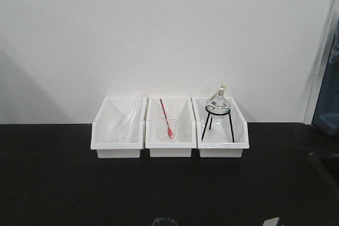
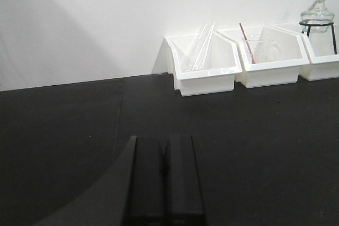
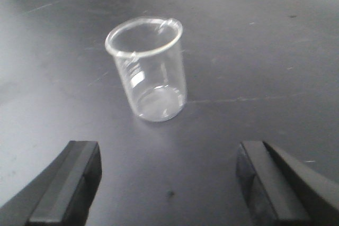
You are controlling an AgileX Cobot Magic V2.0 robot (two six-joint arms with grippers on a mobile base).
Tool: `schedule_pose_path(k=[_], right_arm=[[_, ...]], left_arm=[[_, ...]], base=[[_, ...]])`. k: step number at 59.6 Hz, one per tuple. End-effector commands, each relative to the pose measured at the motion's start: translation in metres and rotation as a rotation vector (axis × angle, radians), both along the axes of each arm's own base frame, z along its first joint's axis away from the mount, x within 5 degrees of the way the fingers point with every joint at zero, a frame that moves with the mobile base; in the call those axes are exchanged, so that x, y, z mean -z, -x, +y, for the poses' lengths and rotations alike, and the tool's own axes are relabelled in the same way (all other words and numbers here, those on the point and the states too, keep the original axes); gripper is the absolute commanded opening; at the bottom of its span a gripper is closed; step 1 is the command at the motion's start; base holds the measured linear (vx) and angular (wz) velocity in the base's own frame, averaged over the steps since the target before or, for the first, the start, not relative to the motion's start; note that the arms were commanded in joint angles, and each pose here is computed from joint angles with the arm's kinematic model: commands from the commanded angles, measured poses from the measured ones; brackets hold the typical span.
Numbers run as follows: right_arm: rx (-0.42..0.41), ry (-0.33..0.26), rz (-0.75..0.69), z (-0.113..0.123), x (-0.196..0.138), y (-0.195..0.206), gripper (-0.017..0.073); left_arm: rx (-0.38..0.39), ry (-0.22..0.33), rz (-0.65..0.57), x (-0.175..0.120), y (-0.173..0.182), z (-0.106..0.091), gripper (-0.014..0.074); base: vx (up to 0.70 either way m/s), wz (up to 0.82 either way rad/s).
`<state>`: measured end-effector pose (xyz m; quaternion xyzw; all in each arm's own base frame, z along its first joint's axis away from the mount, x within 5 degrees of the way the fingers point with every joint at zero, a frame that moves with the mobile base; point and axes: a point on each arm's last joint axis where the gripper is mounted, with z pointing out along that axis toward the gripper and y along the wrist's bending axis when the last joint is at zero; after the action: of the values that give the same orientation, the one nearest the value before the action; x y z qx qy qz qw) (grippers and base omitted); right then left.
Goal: Pick beaker and place in left cabinet
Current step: 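Lower the right gripper onto the clear glass beaker on the bench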
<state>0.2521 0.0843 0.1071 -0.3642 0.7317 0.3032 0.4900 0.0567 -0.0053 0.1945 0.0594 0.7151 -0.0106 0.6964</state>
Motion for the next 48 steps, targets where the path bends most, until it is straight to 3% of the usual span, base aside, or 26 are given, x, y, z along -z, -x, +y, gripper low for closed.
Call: schedule_pose_path(k=[1, 15, 28, 48], right_arm=[[-0.031, -0.175, -0.161, 0.004, -0.015, -0.005, 0.0584], [0.008, -0.183, -0.152, 0.014, -0.006, -0.015, 0.0575], [-0.044, -0.143, -0.29, 0.045, -0.016, -0.029, 0.0575], [0.065, -0.14, -0.338, 0.073, -0.021, -0.043, 0.0575]], left_arm=[[0.015, 0.015, -0.091, -0.004, 0.001, -0.001, -0.0008], [0.015, 0.015, -0.091, -0.004, 0.001, -0.001, -0.0008], [0.015, 0.015, -0.091, -0.004, 0.001, -0.001, -0.0008], [0.015, 0.015, -0.091, -0.004, 0.001, -0.001, -0.0008]], base=[[0.0, 0.0], [0.0, 0.0], [0.0, 0.0], [0.0, 0.0]])
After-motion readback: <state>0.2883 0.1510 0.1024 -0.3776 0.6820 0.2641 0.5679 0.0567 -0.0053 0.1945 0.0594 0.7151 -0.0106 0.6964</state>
